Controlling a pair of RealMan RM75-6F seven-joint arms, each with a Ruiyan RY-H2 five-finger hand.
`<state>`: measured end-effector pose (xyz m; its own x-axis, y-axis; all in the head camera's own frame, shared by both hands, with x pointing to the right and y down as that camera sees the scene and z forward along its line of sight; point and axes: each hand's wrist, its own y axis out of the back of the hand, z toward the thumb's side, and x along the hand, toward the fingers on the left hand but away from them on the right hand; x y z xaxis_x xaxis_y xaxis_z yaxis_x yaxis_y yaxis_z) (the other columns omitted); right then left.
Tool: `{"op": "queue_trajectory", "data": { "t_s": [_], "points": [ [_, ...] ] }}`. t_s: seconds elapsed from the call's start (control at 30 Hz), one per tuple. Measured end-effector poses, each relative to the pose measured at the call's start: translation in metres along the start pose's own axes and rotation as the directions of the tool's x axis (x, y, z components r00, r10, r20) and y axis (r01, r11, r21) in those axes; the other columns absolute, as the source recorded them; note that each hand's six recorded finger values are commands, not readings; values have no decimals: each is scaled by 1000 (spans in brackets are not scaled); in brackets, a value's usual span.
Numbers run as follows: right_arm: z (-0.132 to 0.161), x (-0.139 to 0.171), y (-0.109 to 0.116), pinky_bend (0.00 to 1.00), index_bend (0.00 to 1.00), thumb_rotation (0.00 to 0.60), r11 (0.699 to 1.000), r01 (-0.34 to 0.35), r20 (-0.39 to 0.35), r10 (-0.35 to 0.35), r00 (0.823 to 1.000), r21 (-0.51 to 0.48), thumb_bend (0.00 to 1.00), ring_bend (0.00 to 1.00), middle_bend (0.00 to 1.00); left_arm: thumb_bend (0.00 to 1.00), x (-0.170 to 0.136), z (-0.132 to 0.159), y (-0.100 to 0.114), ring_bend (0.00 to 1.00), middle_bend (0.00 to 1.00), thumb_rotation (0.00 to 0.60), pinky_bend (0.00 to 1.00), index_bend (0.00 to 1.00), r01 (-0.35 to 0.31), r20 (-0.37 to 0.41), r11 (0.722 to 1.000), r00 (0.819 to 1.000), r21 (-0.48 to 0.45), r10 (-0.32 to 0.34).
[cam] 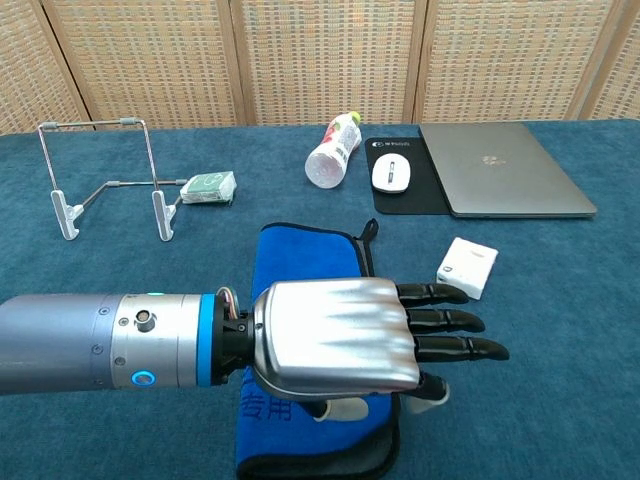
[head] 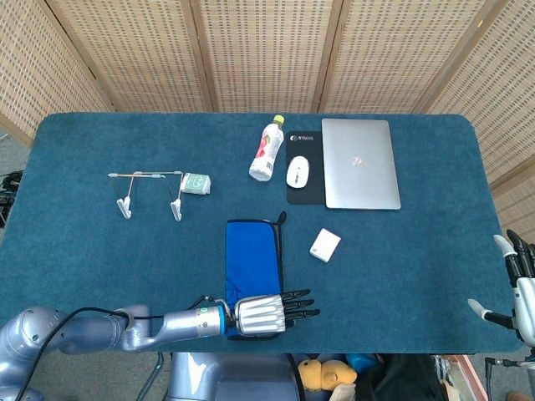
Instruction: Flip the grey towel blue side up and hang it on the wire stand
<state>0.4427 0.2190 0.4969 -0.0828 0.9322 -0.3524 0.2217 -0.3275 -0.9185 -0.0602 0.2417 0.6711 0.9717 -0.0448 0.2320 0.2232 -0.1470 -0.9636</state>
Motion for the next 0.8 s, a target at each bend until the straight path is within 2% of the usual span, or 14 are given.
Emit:
{"op": "queue_trajectory", "data": {
  "t_s": [0.1,0.27,0.4,0.5,0.57,0.67,0.8],
  "points": [
    [0,0,-1,0,0,600,1000,-4,0,4,1000,1,0,0,0,318,3,0,3,0,0,600,0,0,-19,-8,999,1000,-26,19],
    [-1,-1,-2,0,0,600,1000,-7,1,7,1000,2,0,0,0,316,7,-12,13,0,0,600,0,0,-53,-62,997,997,-48,50],
    [-1,-1,-2,0,0,600,1000,-9,1,9,1000,2,0,0,0,315,7,-32,20,0,0,600,0,0,-59,-141,997,989,-56,50],
    [0,-1,-3,0,0,600,1000,-11,0,11,1000,3,0,0,0,317,6,-52,22,0,0,600,0,0,-49,-228,994,973,-99,26],
    [0,-1,-3,0,0,600,1000,-11,-1,11,1000,6,0,0,0,315,4,-68,22,0,0,600,0,20,-40,-295,990,955,-136,-2],
    [1,-1,-4,0,0,600,1000,-13,-1,13,1000,8,0,0,0,315,-1,-92,20,0,0,600,0,76,-30,-391,981,919,-192,-49],
    [2,-2,-6,0,0,600,1000,-17,-1,17,1000,13,0,0,0,315,-9,-119,12,0,0,600,0,97,-15,-494,966,861,-258,-118]
  ]
}}
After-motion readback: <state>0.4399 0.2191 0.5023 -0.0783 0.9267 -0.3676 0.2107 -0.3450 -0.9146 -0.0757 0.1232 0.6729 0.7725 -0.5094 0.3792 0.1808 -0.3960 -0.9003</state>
